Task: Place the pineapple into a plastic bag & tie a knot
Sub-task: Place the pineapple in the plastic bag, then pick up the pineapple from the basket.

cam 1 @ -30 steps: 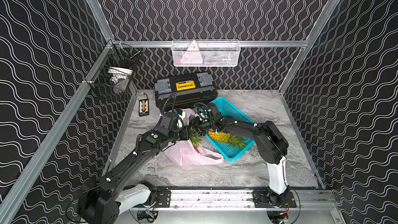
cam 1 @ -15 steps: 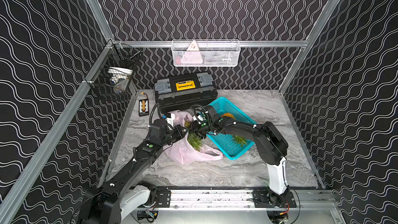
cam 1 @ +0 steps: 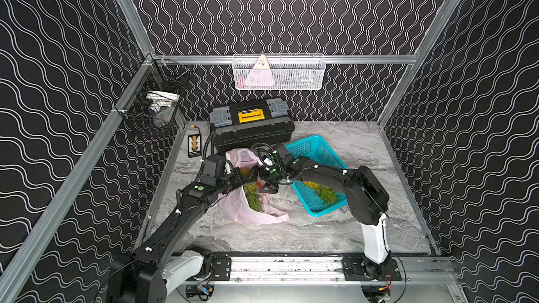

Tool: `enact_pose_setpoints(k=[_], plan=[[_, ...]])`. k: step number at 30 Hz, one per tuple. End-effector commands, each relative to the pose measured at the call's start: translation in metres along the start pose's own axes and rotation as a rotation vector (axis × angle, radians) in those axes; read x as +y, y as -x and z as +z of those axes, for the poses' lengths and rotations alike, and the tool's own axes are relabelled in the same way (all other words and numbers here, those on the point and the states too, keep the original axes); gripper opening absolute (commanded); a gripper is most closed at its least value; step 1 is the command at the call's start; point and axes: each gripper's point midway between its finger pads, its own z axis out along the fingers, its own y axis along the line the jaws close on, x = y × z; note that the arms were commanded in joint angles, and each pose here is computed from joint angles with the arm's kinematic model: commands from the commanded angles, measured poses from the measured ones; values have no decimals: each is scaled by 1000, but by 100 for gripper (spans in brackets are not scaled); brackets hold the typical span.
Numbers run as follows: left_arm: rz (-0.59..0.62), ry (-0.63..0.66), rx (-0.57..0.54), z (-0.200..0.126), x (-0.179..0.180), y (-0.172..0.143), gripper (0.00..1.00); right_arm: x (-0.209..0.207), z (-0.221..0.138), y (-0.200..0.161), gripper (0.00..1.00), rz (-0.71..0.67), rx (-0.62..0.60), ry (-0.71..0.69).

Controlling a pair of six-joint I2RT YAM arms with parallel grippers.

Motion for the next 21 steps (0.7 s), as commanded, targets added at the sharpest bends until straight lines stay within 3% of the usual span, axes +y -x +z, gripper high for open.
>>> enact_pose_setpoints(k=[1,7,12,16,21], plan=[[17,83,43,-3,15,-8,0,17,-37,0,98,-91,-45,-4],[34,130,65,-5,25,-7,0,-44,-143,33,97,-126,-270,-292],[43,138,72,-5,26,-6,0,-139,-227,58,100,0,-407,-596],[48,127,87,-3,24,-6,0,-182,-229,57,100,12,-362,-758],[59,117,97,-4,20,-6,0,-202,-209,61,100,-11,-281,-773]])
